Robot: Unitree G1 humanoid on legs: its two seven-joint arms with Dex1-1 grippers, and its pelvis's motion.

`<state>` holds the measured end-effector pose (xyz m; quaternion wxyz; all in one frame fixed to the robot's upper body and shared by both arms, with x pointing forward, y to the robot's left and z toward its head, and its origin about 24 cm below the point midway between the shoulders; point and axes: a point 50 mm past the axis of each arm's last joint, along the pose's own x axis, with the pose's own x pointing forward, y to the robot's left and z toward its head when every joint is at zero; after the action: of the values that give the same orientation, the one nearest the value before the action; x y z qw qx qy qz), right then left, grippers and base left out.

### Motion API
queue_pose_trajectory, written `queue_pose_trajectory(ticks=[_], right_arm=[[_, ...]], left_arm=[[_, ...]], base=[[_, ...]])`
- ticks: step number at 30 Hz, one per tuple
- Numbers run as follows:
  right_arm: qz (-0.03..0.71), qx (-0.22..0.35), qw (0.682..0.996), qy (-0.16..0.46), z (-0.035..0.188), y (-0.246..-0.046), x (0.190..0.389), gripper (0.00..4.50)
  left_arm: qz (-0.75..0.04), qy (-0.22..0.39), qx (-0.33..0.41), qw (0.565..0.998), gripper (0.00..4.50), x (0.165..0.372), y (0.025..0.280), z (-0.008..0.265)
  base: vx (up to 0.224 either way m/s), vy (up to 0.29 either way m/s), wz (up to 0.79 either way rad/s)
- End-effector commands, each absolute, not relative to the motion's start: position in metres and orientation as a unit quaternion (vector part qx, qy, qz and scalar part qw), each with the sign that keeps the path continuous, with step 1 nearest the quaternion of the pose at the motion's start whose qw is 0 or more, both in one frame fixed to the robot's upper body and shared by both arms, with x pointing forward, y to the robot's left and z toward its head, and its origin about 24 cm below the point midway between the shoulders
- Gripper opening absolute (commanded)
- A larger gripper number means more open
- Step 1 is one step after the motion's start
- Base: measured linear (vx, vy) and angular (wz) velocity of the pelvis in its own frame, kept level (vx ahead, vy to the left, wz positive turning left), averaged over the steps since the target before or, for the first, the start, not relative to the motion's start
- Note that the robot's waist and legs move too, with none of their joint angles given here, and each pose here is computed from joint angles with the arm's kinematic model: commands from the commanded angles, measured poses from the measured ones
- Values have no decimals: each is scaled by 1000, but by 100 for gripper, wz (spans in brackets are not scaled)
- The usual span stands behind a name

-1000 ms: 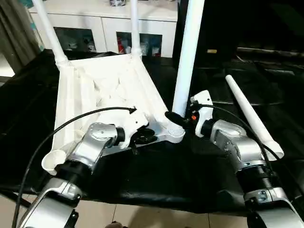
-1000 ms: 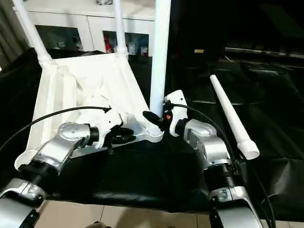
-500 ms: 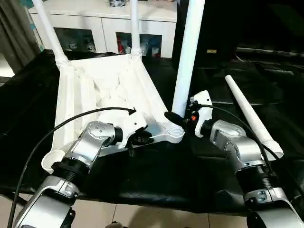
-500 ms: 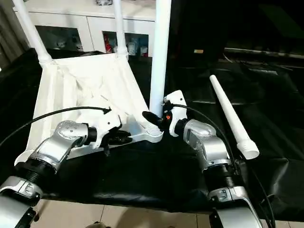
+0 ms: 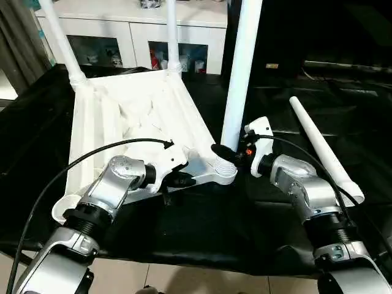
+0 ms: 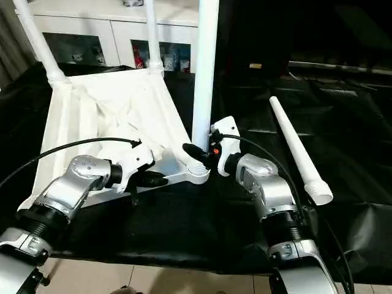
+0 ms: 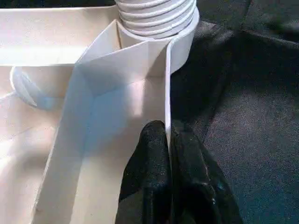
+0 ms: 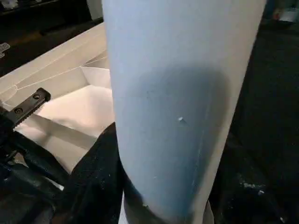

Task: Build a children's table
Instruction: Insert table leg to table base

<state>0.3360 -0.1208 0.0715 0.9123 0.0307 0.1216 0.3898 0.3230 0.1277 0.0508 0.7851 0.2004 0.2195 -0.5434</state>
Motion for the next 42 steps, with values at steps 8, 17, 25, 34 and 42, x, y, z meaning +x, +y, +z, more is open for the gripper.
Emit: queue_pose_trajectory(ticks=[8,17,25,34,42], right_arm=[[360,82,920,129,57,-134,332,191],[342,93,928,119,34,-139,310,191],[366,35,922,121,26,-126,299,191],[397,1,907,142,34,-120,317,190],[454,-25,872,182,29,-120,318,190]], left_arm=[[-532,212,195,797,0,325,129,51],[-519,199,189,810,0,330,129,54],[-524,199,190,806,0,329,129,53],[-555,184,215,782,0,321,130,54],[-577,174,214,769,0,317,127,55]], base=[[0,0,0],[0,0,0],[0,0,0],[0,0,0],[0,0,0]])
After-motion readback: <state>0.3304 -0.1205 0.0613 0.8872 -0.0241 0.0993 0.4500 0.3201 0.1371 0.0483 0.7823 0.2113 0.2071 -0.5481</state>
